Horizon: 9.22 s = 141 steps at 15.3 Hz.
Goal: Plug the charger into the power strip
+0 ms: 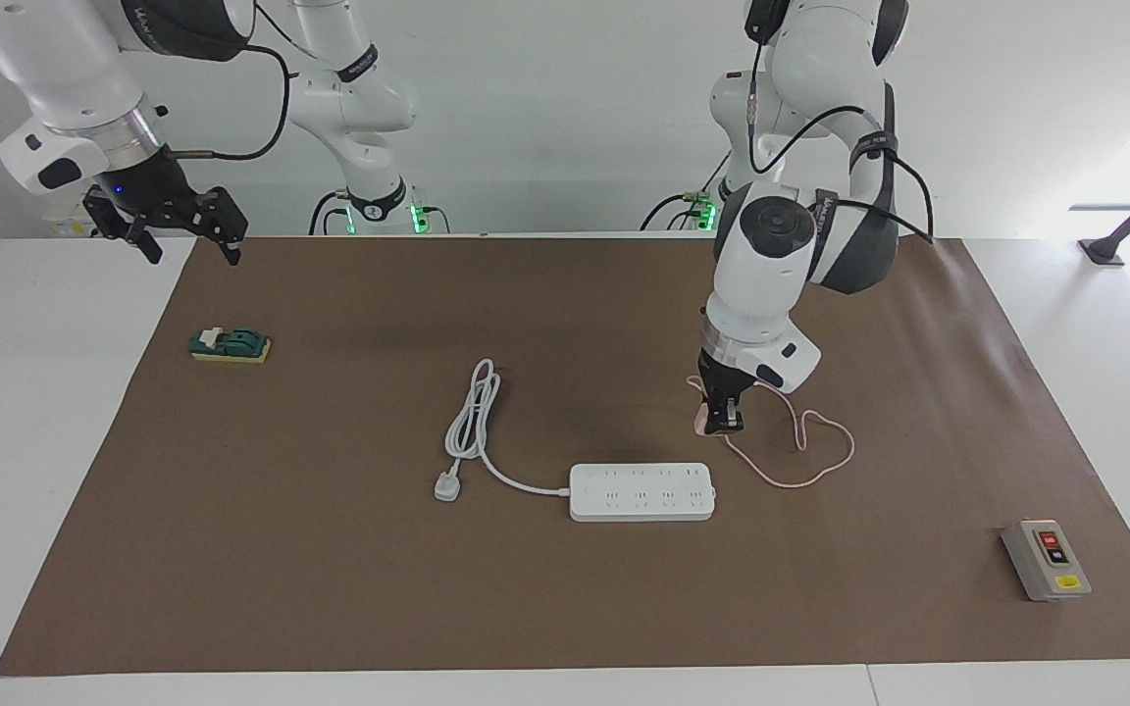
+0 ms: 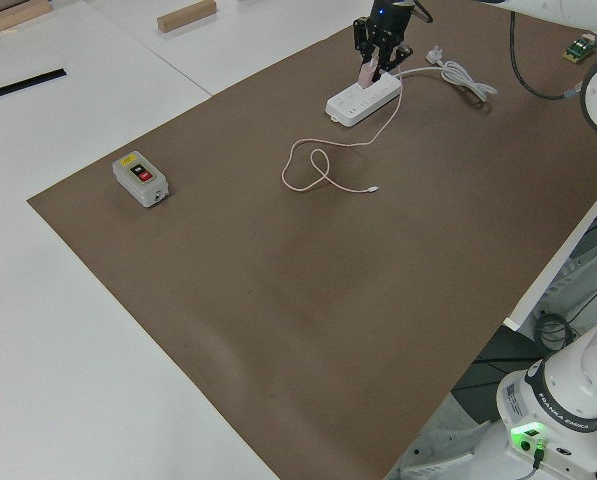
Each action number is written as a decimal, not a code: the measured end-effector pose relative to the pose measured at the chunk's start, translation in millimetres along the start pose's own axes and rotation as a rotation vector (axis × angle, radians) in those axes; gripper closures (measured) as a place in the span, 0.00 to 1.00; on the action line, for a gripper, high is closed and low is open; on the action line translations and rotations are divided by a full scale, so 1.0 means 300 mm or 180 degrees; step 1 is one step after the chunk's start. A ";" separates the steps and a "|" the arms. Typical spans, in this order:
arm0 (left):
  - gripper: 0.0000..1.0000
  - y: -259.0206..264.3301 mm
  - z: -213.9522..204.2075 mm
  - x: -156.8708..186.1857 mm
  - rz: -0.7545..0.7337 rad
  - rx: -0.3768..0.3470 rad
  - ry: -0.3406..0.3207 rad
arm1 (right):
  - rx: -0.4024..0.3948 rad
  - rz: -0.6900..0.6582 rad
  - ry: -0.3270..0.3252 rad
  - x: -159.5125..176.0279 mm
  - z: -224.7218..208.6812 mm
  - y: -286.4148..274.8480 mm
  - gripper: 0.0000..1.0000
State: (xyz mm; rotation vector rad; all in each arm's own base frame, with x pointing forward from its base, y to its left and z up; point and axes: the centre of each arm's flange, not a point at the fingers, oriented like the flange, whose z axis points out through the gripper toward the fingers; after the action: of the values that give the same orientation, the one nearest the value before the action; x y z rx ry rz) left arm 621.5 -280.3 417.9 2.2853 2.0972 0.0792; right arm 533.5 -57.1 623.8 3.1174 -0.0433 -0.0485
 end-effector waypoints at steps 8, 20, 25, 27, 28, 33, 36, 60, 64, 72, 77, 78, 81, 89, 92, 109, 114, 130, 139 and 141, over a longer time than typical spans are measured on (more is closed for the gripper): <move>0.68 0.011 0.143 0.000 -0.0005 0.0148 0.0029 | 0.0040 0.0014 -0.0043 -0.005 0.003 -0.010 0.00; 0.68 0.090 0.216 -0.042 -0.0027 0.0074 0.0064 | 0.0041 -0.0028 -0.0088 -0.014 0.001 -0.034 0.00; 0.68 0.080 0.222 -0.081 -0.0016 0.0042 0.0144 | 0.0041 -0.0028 -0.0088 -0.014 0.001 -0.034 0.00; 0.68 0.078 0.222 -0.085 -0.0011 0.0047 0.0148 | 0.0041 -0.0028 -0.0088 -0.014 0.001 -0.034 0.00; 0.68 0.077 0.222 -0.085 -0.0011 0.0049 0.0150 | 0.0041 -0.0028 -0.0088 -0.014 0.001 -0.034 0.00; 0.68 0.079 0.223 -0.077 -0.0017 0.0055 0.0164 | 0.0041 -0.0028 -0.0089 -0.014 0.001 -0.034 0.00; 0.68 0.080 0.223 -0.076 -0.0016 0.0055 0.0165 | 0.0041 -0.0028 -0.0089 -0.014 0.001 -0.034 0.00; 0.68 0.079 0.225 -0.074 0.0100 0.0065 0.0169 | 0.0041 -0.0028 -0.0089 -0.014 0.001 -0.034 0.00; 0.68 0.072 0.243 -0.071 0.0123 0.0114 0.0186 | 0.0041 -0.0028 -0.0089 -0.014 0.001 -0.034 0.00; 0.68 0.074 0.268 -0.070 0.0133 0.0123 0.0184 | 0.0041 -0.0028 -0.0089 -0.014 0.001 -0.034 0.00; 0.68 0.069 0.278 -0.068 0.0143 0.0098 0.0171 | 0.0041 -0.0028 -0.0089 -0.014 0.001 -0.034 0.00; 0.68 0.069 0.278 -0.068 0.0143 0.0097 0.0171 | 0.0041 -0.0028 -0.0089 -0.014 0.001 -0.034 0.00; 0.62 0.065 0.293 -0.062 0.0145 0.0119 0.0188 | 0.0041 -0.0028 -0.0089 -0.014 0.001 -0.034 0.00; 0.00 0.116 -0.033 0.143 -0.0071 -0.0272 0.0154 | 0.0041 -0.0028 -0.0089 -0.014 0.001 -0.034 0.00; 0.00 0.106 -0.236 0.289 0.0086 -0.0408 0.0205 | 0.0041 -0.0028 -0.0089 -0.014 0.001 -0.034 0.00; 0.00 -0.264 -0.809 1.038 0.3907 -0.0028 -0.0121 | 0.0047 -0.0008 -0.0174 -0.025 0.009 -0.024 0.00; 0.00 -0.278 -0.856 0.947 0.4090 -0.0087 -0.0065 | 0.0047 -0.0009 -0.0171 -0.027 0.007 -0.025 0.00; 0.00 -0.240 -0.807 0.964 0.4076 -0.0072 -0.0103 | 0.0048 -0.0005 -0.0170 -0.028 0.006 -0.023 0.00; 0.00 -0.284 -0.734 0.840 0.4370 0.0157 -0.0253 | 0.0048 -0.0005 -0.0169 -0.028 0.006 -0.023 0.00; 0.00 -0.288 -0.700 0.836 0.4464 0.0230 -0.0325 | 0.0048 -0.0005 -0.0169 -0.028 0.006 -0.023 0.00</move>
State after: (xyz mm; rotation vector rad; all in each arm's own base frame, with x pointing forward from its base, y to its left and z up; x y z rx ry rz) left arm 543.7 -24.2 625.0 3.1267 0.1260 -0.0784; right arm 525.4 -50.1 622.2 3.1308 -0.0425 -0.1318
